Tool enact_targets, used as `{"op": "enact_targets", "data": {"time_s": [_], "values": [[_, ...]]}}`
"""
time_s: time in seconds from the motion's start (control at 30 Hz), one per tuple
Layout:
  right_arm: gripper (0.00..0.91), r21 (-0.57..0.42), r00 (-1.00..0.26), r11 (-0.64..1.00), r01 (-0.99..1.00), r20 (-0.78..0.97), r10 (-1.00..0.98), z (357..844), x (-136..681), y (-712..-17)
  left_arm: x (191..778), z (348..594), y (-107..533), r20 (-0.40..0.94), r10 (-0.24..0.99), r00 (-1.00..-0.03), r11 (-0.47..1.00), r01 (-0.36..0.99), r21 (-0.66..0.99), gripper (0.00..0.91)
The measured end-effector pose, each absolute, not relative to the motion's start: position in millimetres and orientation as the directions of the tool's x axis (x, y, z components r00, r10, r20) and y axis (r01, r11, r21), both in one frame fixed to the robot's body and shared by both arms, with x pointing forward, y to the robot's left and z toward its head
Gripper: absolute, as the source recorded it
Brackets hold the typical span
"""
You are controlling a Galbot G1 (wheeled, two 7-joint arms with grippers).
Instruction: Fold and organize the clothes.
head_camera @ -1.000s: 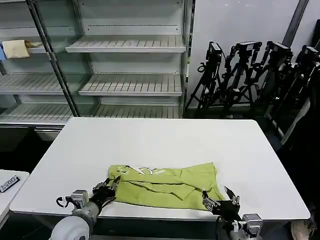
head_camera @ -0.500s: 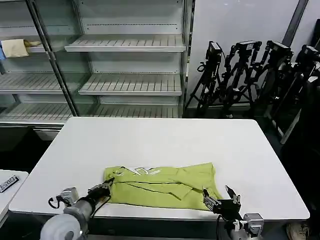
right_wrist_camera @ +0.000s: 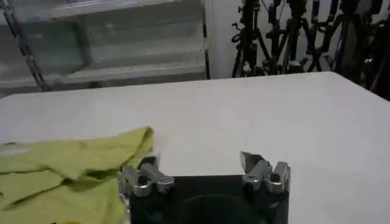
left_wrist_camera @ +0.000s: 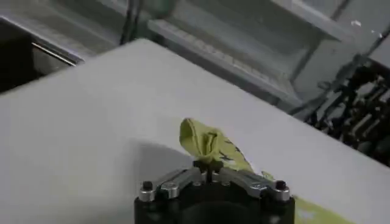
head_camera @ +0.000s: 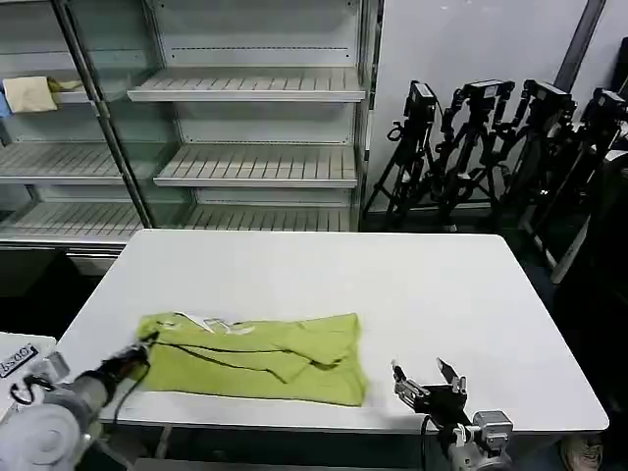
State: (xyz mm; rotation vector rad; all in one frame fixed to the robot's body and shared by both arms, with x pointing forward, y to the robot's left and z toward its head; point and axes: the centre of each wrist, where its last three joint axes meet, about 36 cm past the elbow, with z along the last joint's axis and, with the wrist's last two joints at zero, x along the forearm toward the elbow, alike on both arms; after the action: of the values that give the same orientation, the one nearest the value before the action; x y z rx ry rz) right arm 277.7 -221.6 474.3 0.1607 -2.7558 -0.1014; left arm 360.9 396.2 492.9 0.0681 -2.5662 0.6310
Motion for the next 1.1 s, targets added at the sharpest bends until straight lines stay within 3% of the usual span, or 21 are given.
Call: {"op": "enact_targets", "data": {"time_s": [0.27, 0.5, 1.1], "values": [[0.907, 0.060, -0.932, 0.992, -0.108, 0.342, -0.122, 474.9, 283.9, -226.0, 357.8, 522.2, 388.6, 0.397, 0.168, -0.902, 0.815, -0.100, -0.571, 0.030], [0.907, 0.038, -0.941, 0.992, -0.122, 0.315, -0.127, 479.8, 289.1, -229.8, 351.7, 530.2, 345.9, 0.315, 0.305, -0.899, 0.739, 0.015, -0.674, 0.030], [0.907, 0.005, -0.948, 0.993, -0.118, 0.296, -0.114, 479.4, 296.3, -240.1, 363.8, 500.2, 230.7, 0.246, 0.538, -0.806, 0.603, 0.165, -0.780, 0.030]]}}
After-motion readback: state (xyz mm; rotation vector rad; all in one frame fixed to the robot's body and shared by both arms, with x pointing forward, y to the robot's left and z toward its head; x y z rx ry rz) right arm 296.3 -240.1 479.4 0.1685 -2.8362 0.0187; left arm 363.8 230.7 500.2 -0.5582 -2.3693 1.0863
